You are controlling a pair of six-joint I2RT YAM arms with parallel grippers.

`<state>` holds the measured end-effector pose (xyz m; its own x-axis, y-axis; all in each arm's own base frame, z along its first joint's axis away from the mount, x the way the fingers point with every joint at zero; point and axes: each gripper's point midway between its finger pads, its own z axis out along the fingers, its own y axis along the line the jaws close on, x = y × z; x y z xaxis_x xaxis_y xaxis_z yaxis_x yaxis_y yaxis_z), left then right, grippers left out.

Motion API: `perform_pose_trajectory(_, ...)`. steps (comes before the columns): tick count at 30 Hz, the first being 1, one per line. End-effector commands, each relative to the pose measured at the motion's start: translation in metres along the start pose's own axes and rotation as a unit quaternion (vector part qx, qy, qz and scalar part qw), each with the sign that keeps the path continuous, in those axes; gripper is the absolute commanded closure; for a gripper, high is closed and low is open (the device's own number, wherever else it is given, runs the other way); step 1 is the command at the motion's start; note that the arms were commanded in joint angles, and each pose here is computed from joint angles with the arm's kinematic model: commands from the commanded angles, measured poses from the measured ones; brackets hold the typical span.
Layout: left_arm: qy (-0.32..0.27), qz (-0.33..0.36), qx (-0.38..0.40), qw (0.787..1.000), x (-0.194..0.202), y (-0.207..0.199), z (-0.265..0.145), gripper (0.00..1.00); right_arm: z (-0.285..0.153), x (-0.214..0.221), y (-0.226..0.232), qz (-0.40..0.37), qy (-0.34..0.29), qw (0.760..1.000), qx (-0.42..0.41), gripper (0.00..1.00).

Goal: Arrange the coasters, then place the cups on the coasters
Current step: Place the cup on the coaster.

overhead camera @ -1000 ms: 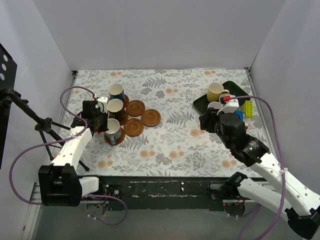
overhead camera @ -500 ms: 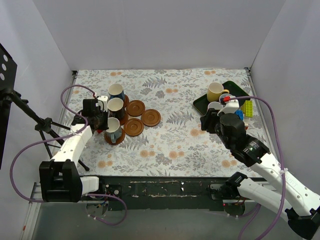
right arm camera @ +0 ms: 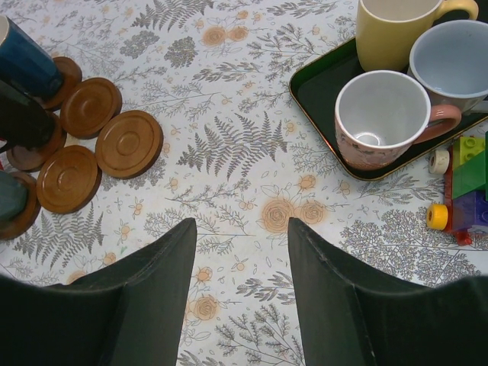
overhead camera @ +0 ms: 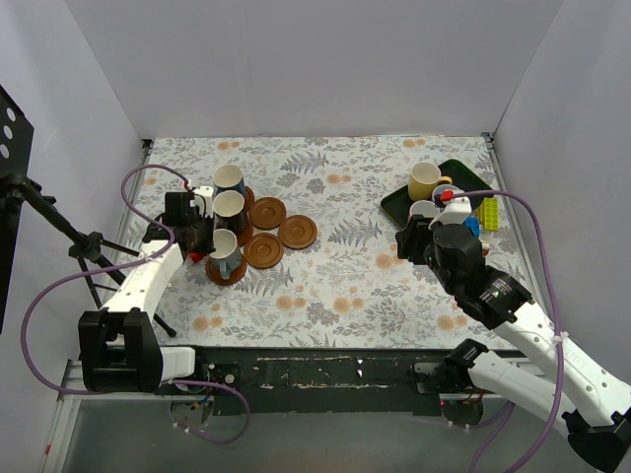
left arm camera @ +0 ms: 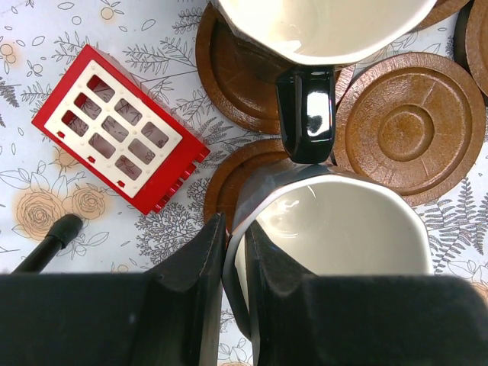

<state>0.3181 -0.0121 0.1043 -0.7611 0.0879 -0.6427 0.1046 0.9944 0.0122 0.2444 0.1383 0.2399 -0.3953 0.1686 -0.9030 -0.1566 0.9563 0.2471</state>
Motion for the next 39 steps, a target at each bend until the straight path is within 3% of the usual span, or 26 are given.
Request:
perform_pose_trajectory(1,-0.008,0.001,-0.015,1.0,-0.01,0.006,0.0,0.86,-0.004,-0.017,0.002,0.006,-0.022,1.0,-0.002,0.41)
perform_pose_trajectory(11,-0.014,-0.002,-0.015,1.0,-0.013,0.006,-0.005,0.6,-0.004,-0.014,0.001,0.006,-0.018,1.0,0.0,0.41)
perform_pose_trajectory(20,-0.026,-0.008,-0.032,0.999,-0.019,0.011,-0.014,0.43,-0.003,-0.012,0.001,0.005,-0.015,1.0,0.0,0.41)
perform_pose_trajectory(27,-0.047,-0.013,-0.031,0.998,-0.03,0.01,-0.028,0.2,-0.003,-0.01,-0.001,0.004,-0.014,1.0,0.002,0.41)
perform_pose_trajectory(28,-0.052,-0.015,-0.029,0.998,-0.033,0.009,-0.031,0.06,-0.004,-0.011,-0.001,0.005,-0.015,1.0,0.002,0.41)
perform_pose_trajectory(31,-0.068,-0.02,-0.025,0.997,-0.042,0.008,-0.043,0.02,-0.005,-0.012,-0.002,0.005,-0.017,1.0,0.003,0.41)
perform_pose_trajectory(39,-0.091,-0.026,0.014,0.995,-0.066,-0.007,-0.079,0.02,-0.011,-0.02,-0.008,-0.001,-0.031,0.999,0.014,0.41)
